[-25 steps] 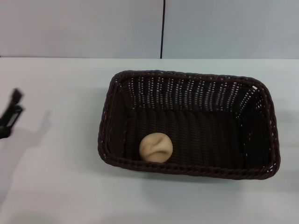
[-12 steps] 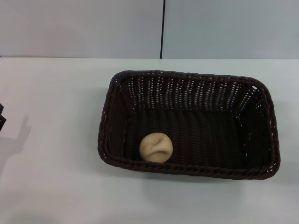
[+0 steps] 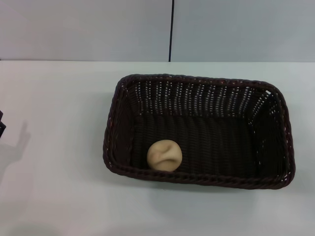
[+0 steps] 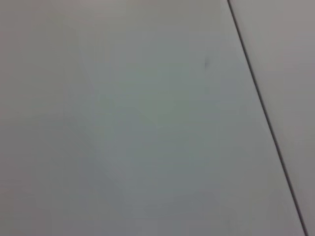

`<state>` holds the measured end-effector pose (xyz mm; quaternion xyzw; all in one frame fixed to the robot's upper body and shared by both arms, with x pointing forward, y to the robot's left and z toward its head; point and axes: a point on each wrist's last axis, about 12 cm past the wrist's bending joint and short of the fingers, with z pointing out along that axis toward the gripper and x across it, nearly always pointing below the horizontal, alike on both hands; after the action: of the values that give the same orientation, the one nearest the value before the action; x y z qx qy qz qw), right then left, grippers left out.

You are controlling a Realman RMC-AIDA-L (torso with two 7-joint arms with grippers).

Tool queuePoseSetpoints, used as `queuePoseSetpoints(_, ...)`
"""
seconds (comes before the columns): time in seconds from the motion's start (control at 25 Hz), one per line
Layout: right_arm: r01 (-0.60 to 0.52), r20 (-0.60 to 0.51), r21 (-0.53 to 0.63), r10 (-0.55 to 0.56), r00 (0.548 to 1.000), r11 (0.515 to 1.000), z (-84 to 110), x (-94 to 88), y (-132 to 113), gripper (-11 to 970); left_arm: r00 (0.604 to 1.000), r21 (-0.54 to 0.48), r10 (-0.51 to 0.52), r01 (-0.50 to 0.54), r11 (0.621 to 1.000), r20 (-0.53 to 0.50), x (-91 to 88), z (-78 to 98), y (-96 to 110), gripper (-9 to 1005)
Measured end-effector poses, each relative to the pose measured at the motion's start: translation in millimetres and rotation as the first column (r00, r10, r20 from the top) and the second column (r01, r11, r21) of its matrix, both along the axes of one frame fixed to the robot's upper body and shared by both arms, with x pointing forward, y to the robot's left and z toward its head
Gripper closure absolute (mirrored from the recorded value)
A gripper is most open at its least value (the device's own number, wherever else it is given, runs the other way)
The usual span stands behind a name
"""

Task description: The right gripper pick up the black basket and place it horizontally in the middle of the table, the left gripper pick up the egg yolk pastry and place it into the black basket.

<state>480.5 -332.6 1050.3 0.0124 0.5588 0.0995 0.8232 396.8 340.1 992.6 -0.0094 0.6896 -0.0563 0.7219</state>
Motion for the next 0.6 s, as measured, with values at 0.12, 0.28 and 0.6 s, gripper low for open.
queuePoseSetpoints(0.12, -0.003, -0.010, 0.002, 0.003, 1.000, 1.000, -1.3, 0.7, 1.4, 323, 1.000, 0.004, 0.003, -0.003, 1.000, 0.004, 0.6, 0.1, -1.7, 195)
queuePoseSetpoints(0.28, 0.001, -0.049, 0.033, 0.000, 0.999, 0.999, -7.3, 0.2, 5.0, 323, 1.000, 0.029, 0.009, -0.009, 1.000, 0.009, 2.5, 0.8, -0.9, 195)
queuePoseSetpoints(0.6, -0.010, -0.034, 0.045, 0.012, 0.999, 0.999, -5.0, 0.8, 5.5, 323, 0.999, -0.015, 0.053, -0.053, 0.998, 0.011, 5.8, 0.6, -1.7, 195)
